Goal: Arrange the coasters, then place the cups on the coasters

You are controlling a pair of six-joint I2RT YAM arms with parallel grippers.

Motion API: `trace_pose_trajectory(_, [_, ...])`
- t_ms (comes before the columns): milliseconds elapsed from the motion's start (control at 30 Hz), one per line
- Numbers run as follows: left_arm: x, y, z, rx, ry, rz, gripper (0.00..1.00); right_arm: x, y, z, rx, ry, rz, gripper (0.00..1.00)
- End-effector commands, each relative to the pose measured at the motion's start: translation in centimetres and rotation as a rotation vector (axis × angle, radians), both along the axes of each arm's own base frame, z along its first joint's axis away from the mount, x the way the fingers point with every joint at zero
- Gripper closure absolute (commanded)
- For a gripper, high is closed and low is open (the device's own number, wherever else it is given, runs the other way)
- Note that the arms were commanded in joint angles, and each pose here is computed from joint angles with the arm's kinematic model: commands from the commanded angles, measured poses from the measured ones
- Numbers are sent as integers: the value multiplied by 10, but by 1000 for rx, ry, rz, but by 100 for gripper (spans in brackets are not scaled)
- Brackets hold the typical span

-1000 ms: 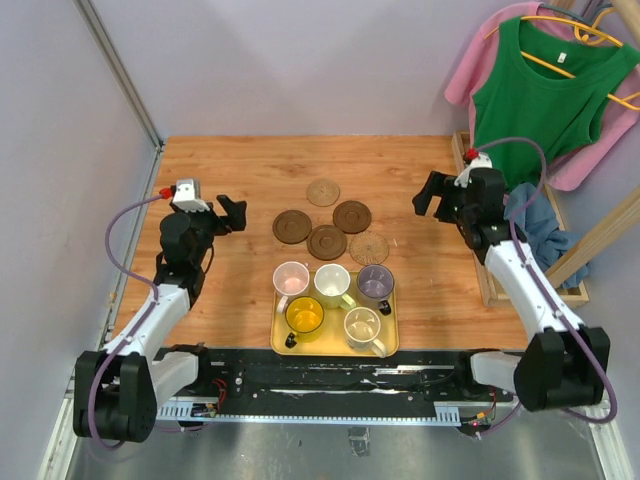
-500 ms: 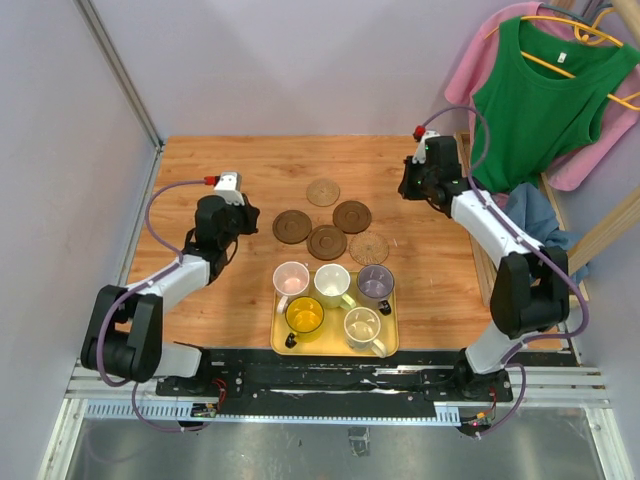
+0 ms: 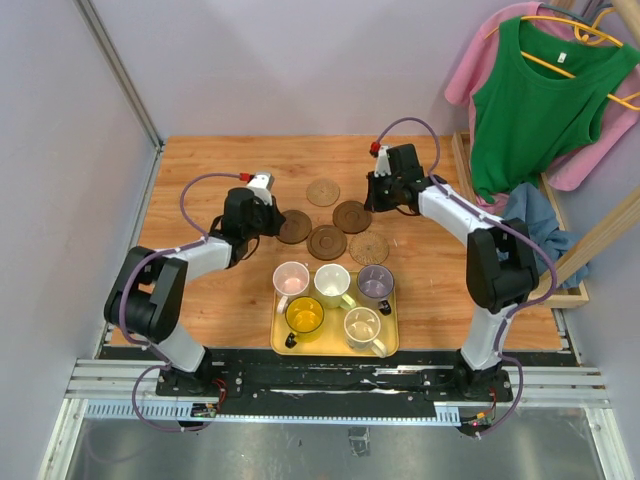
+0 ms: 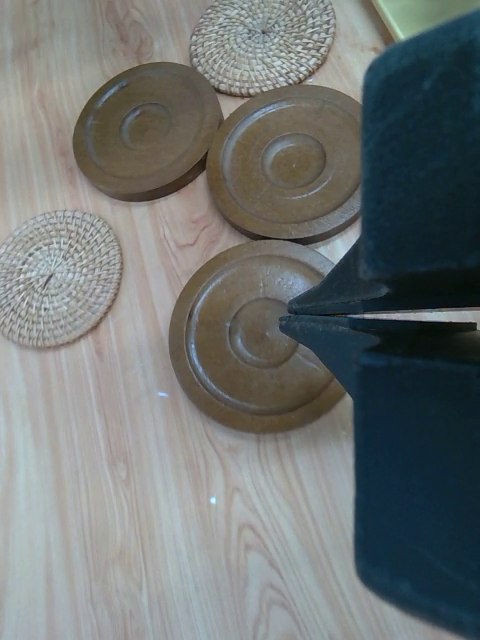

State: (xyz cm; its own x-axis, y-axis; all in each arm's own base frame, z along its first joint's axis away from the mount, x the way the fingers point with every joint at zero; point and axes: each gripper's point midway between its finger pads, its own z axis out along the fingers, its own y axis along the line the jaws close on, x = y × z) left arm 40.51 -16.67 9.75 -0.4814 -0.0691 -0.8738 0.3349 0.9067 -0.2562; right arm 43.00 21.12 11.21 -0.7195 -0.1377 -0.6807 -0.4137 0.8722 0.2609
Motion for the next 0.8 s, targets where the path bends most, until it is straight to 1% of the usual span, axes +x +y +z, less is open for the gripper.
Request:
trace_pose_trajectory(0, [7, -20, -4, -8, 26, -50, 100, 5, 28, -2, 28, 39, 52, 99])
trace_pose_trajectory(67, [9, -24, -11, 1, 42, -55, 100, 7, 32, -11, 7, 73, 58, 98])
trace_pose_trajectory(100, [10, -25, -13, 6, 47, -57, 100, 7, 35, -11, 0, 76, 65, 93])
trace_pose_trajectory(133, [11, -26, -15, 11, 53, -60, 99, 8, 36, -22, -19, 98, 70, 84])
trace_pose_trajectory(167, [11, -28, -18, 17, 58, -62, 98, 8, 38, -27, -33, 105, 74, 77])
trace_pose_trajectory(267, [12, -29, -24, 28, 70, -64, 91, 8, 43, -32, -59, 95, 85, 73])
trace_pose_trajectory(300, [12, -30, -25, 30, 73, -65, 87, 9, 44, -33, -66, 96, 84, 72])
trace_pose_trajectory(333, [12, -30, -27, 30, 75, -65, 84, 10, 44, -34, -72, 99, 80, 73])
trace_pose_trajectory(367, [11, -31, -28, 30, 80, -69, 82, 11, 45, -36, -77, 107, 78, 77])
trace_pose_trajectory(400, [11, -32, -29, 30, 83, -71, 81, 12, 45, -39, -82, 119, 76, 82])
trace_pose_trajectory(467, [11, -34, -33, 31, 91, -76, 82, 12, 46, -46, -86, 145, 72, 98])
trace_pose_trajectory(567, [10, -37, -38, 33, 102, -77, 96, 11, 49, -54, -81, 167, 74, 99])
trace_pose_trajectory(600, [11, -38, -40, 33, 106, -79, 99, 11, 50, -57, -80, 173, 71, 99])
trace_pose_trajectory(767, [15, -40, -49, 46, 127, -75, 100, 18, 51, -68, -89, 193, 55, 99])
